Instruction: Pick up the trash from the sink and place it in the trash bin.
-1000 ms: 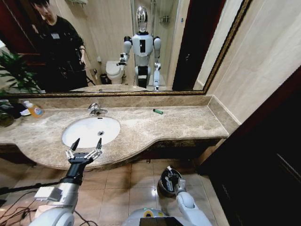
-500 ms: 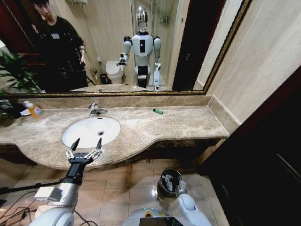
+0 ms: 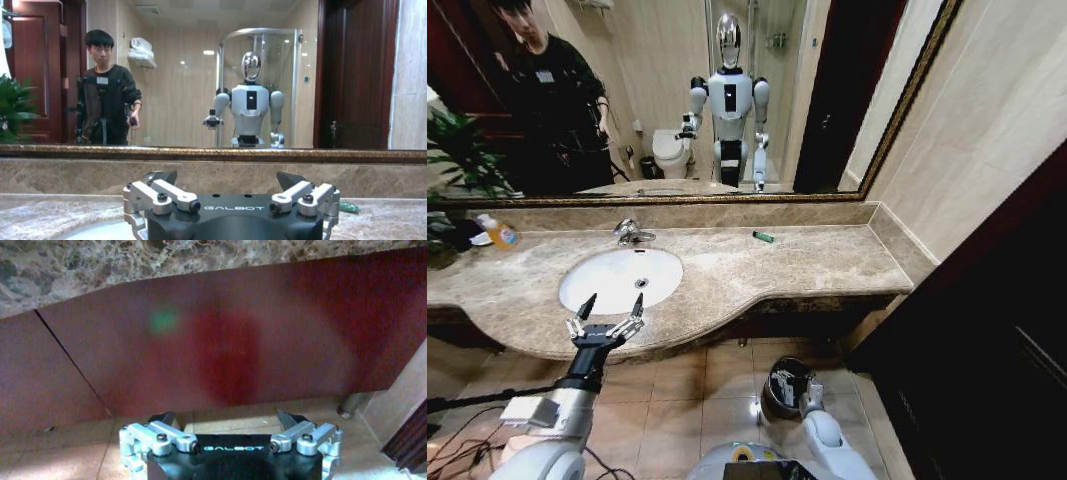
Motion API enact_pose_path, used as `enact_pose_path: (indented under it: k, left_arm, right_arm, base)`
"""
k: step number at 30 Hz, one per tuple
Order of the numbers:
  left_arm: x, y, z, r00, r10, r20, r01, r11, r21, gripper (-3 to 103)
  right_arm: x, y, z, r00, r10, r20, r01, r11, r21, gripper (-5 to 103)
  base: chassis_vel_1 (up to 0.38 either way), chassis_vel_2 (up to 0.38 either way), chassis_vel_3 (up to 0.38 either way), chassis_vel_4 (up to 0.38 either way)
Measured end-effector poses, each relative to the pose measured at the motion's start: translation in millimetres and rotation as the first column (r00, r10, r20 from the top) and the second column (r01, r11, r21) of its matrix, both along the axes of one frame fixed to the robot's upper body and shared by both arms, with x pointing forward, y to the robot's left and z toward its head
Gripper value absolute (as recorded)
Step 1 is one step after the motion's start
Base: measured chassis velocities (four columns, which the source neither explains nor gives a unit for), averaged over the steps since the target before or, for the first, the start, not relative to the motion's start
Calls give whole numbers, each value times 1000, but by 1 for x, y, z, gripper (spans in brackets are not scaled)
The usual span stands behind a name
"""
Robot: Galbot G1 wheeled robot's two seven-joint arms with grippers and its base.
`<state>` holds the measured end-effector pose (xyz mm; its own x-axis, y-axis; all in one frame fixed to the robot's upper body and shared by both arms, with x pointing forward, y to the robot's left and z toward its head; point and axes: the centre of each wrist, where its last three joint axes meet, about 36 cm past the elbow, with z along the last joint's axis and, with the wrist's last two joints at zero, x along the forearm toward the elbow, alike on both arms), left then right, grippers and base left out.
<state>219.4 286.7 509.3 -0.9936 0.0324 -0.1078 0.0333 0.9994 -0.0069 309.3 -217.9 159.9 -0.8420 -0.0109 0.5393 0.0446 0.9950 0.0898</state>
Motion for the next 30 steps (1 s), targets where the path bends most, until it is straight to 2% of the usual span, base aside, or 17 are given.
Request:
enact_pose_path:
  k: [6,10,13,15,23,26,27,30]
  left_arm:
    - [0,0,0,1000,0,0,0,1000,0,100]
    - [0,0,0,1000,0,0,0,1000,0,100]
    - [0,0,0,1000,0,0,0,1000,0,100]
    - [0,0,0,1000,0,0,0,1000,0,100]
    - [0,0,0,1000,0,0,0,1000,0,100]
    - [0,0,0,1000,0,0,0,1000,0,100]
    - [0,0,0,1000,0,0,0,1000,0,100]
    - [0,0,0,1000,0,0,0,1000,0,100]
  right_arm:
    - [-6,-5,17,999,-7,34,8,1000,-13,100]
    - [-12,-13,38,995,7,97,-4,1000,-31,100]
    - [-21,-23,57,980,33,197,-17,997,-80,100]
    - [-24,-25,64,974,41,221,-22,996,-88,100]
    - [-13,-10,136,924,79,374,-60,996,-62,100]
    - [0,0,185,887,111,449,-96,994,-55,100]
    - [0,0,185,887,111,449,-96,994,-55,100]
    - [9,6,218,857,150,492,-133,989,-71,100]
  base:
    - [0,0,0,0]
    - [0,0,0,0]
    - [0,0,0,0]
    - [0,0,0,0]
    - [0,0,0,0]
    - [0,0,0,0]
    - [0,0,0,0]
    - [0,0,0,0]
